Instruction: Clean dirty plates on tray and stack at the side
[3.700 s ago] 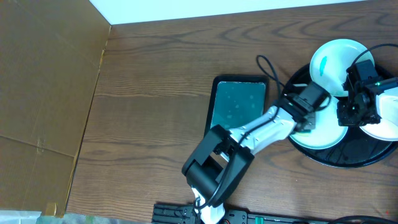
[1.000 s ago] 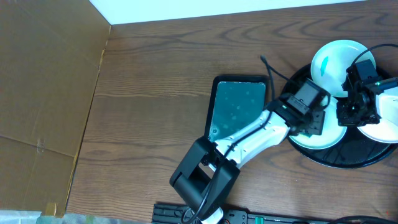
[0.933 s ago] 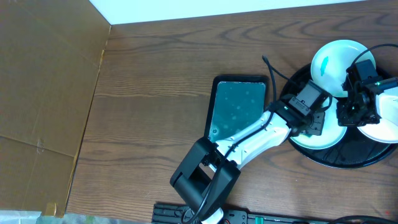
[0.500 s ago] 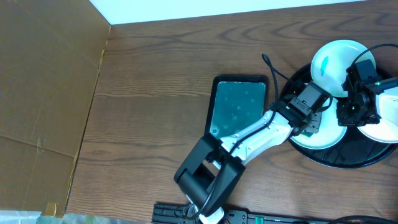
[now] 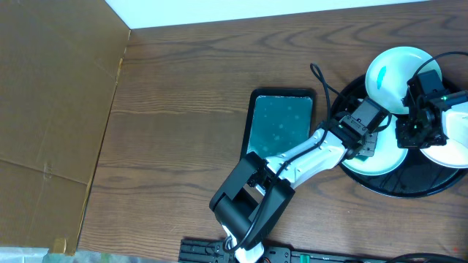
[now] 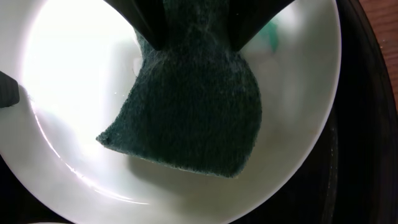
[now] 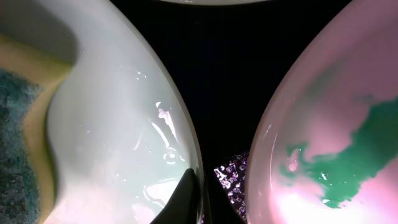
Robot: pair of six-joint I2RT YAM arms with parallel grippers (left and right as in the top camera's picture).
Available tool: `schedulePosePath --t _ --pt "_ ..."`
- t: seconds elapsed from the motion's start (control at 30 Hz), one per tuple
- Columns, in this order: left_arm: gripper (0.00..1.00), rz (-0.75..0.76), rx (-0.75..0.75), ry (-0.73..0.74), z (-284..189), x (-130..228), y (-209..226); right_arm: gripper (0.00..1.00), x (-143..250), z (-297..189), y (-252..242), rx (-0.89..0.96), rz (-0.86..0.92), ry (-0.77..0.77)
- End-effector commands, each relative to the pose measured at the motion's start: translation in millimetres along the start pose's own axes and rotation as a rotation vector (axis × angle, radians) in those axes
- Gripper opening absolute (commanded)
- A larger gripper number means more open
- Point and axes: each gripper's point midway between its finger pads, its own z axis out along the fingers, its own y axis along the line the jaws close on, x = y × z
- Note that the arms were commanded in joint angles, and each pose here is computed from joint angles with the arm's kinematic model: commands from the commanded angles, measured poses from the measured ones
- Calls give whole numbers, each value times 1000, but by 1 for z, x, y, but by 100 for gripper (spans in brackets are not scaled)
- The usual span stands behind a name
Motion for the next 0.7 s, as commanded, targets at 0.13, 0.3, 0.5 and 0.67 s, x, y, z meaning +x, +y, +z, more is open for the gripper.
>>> schedulePosePath --t 0.13,0.3,0.5,0.67 --pt "38 24 -24 46 14 18 3 2 0 1 0 16 -19 0" --pt "25 30 -39 74 24 26 5 2 0 1 0 17 -19 2" --pt "8 30 -41 77 25 27 5 2 1 1 0 17 -19 3" --pt "7 31 -49 77 25 27 7 2 0 1 -1 17 -20 3"
